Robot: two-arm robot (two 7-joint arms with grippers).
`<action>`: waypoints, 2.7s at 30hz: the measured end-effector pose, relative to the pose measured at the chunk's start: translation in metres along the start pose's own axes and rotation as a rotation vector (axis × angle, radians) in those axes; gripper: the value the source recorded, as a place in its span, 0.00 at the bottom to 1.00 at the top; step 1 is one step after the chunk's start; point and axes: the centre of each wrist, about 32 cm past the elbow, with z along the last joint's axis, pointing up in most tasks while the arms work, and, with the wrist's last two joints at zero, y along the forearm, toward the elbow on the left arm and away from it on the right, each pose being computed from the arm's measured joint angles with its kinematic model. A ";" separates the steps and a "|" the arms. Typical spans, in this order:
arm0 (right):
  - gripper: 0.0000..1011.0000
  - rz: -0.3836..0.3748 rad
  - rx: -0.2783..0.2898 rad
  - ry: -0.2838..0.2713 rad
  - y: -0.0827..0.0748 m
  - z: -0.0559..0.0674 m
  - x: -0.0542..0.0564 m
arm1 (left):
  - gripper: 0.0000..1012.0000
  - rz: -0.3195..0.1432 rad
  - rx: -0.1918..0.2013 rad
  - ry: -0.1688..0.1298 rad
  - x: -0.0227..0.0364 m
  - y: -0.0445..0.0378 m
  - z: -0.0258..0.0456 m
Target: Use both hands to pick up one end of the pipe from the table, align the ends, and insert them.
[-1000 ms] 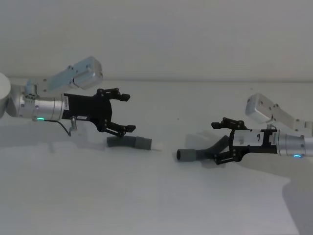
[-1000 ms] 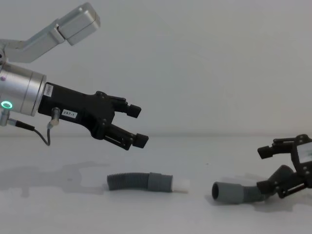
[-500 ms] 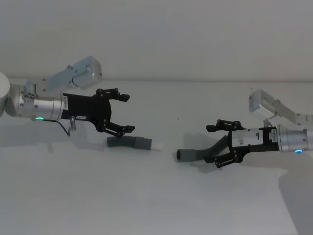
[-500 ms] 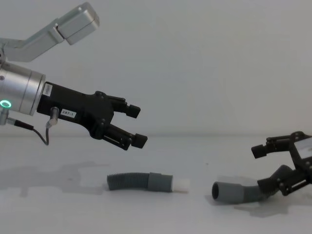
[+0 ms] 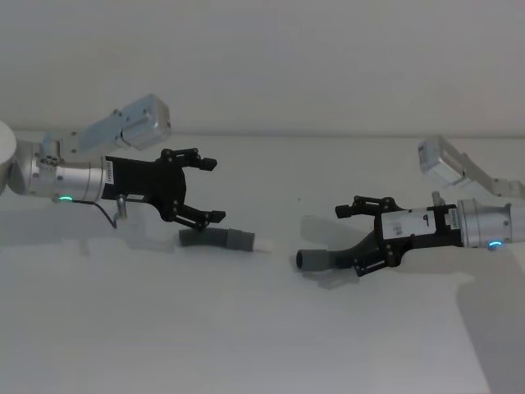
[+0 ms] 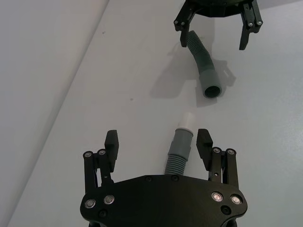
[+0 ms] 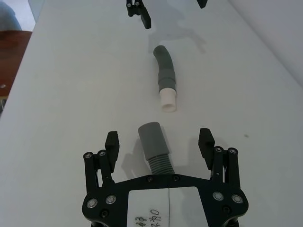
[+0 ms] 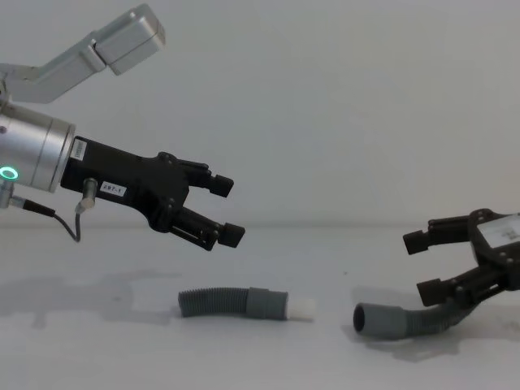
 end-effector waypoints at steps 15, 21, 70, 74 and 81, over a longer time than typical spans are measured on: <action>0.99 0.035 -0.008 0.024 0.013 -0.005 0.007 | 0.99 -0.001 0.000 -0.001 0.0003 0.0001 0.0003; 0.99 0.034 -0.028 0.020 0.017 -0.008 0.008 | 0.99 -0.001 0.000 -0.001 0.0003 0.0001 0.0003; 0.99 0.042 -0.148 -0.006 0.025 -0.011 0.015 | 0.99 -0.001 0.000 -0.001 0.0002 0.0001 0.0003; 0.99 0.044 -0.152 -0.008 0.026 -0.010 0.016 | 0.99 -0.001 0.000 -0.001 0.0002 0.0001 0.0003; 0.96 0.047 -0.156 -0.008 0.027 -0.009 0.016 | 0.99 -0.001 0.000 -0.001 0.0002 0.0001 0.0003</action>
